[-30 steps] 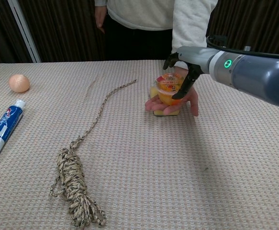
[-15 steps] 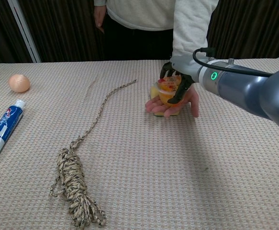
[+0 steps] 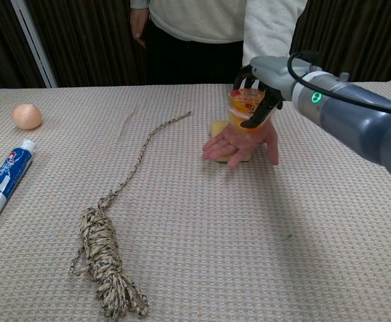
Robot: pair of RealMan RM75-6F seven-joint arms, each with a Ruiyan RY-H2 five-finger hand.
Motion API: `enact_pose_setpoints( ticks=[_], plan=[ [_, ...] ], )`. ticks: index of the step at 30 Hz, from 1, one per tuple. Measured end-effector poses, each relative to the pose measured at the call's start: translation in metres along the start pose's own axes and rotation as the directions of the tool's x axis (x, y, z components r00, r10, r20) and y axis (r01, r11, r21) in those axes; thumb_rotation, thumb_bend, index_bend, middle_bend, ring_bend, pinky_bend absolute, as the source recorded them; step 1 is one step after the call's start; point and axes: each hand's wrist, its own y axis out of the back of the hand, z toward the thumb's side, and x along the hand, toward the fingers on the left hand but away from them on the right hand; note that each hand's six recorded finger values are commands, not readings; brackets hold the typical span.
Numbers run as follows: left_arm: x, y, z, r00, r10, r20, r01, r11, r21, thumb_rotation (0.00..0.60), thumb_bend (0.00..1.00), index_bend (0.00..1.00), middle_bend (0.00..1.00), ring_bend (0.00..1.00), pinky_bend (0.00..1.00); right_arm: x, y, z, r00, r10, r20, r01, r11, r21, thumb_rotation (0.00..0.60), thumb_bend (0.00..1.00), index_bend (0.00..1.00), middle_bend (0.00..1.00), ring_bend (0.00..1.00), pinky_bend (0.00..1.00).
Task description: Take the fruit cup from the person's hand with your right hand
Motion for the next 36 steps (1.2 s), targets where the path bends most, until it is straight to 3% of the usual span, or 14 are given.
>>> enact_pose_setpoints(
  ticks=[6,10,14,19,21,23,25,30,32,36],
  plan=[
    [0.0,0.0,0.0,1.0,0.001,-0.001,-0.001,1.0,0.002,0.6,0.37,0.26,0.0,0.0,0.0,0.019,0.026,-0.019,0.999,-0.047,-0.017,0.047,0.999,0.019,0.6,0.23,0.61,0.56,0.51,0.58],
    [0.0,0.0,0.001,1.0,0.002,-0.001,-0.002,1.0,0.007,0.6,0.37,0.26,0.0,0.0,0.0,0.041,0.046,-0.05,0.997,-0.072,0.002,0.072,0.997,0.038,0.6,0.23,0.61,0.56,0.51,0.58],
    [0.0,-0.001,0.001,1.0,0.004,-0.003,-0.004,1.0,0.012,0.6,0.38,0.26,0.0,0.0,0.0,0.075,0.058,-0.099,0.995,-0.072,0.074,0.068,0.996,0.052,0.6,0.23,0.6,0.55,0.5,0.58],
    [-0.001,0.0,0.002,1.0,0.007,-0.006,-0.007,1.0,0.016,0.6,0.38,0.26,0.0,0.0,0.0,0.111,0.05,-0.146,0.986,-0.034,0.166,0.027,0.999,0.045,0.6,0.23,0.59,0.53,0.47,0.57],
    [0.0,-0.001,0.002,1.0,0.008,-0.009,-0.008,1.0,0.018,0.6,0.37,0.26,0.0,0.0,0.0,0.125,0.042,-0.163,0.979,-0.004,0.203,-0.002,0.999,0.034,0.6,0.22,0.57,0.46,0.4,0.48],
    [0.0,-0.001,0.002,1.0,0.009,-0.011,-0.009,1.0,0.019,0.6,0.37,0.26,0.0,0.0,0.0,0.136,0.033,-0.177,0.973,0.027,0.23,-0.035,0.999,0.031,0.6,0.19,0.45,0.28,0.17,0.21],
    [0.0,-0.001,0.002,1.0,0.01,-0.011,-0.01,1.0,0.018,0.6,0.37,0.26,0.0,0.0,0.0,0.141,0.026,-0.184,0.97,0.053,0.239,-0.062,0.998,0.033,0.6,0.17,0.34,0.17,0.04,0.09],
    [0.0,-0.001,0.002,1.0,0.012,-0.013,-0.012,1.0,0.017,0.6,0.38,0.26,0.0,0.0,0.0,0.15,0.008,-0.191,0.96,0.137,0.244,-0.15,0.988,0.033,0.6,0.15,0.24,0.08,0.0,0.03],
    [0.0,-0.001,0.002,1.0,0.013,-0.013,-0.012,1.0,0.017,0.6,0.37,0.26,0.0,0.0,0.0,0.151,0.004,-0.192,0.958,0.151,0.245,-0.162,0.986,0.026,0.6,0.12,0.17,0.02,0.0,0.0],
    [0.0,-0.001,0.002,1.0,0.013,-0.013,-0.013,1.0,0.015,0.6,0.38,0.26,0.0,0.0,0.0,0.15,0.002,-0.19,0.959,0.153,0.24,-0.163,0.986,0.023,0.6,0.1,0.13,0.0,0.0,0.0]
  ],
)
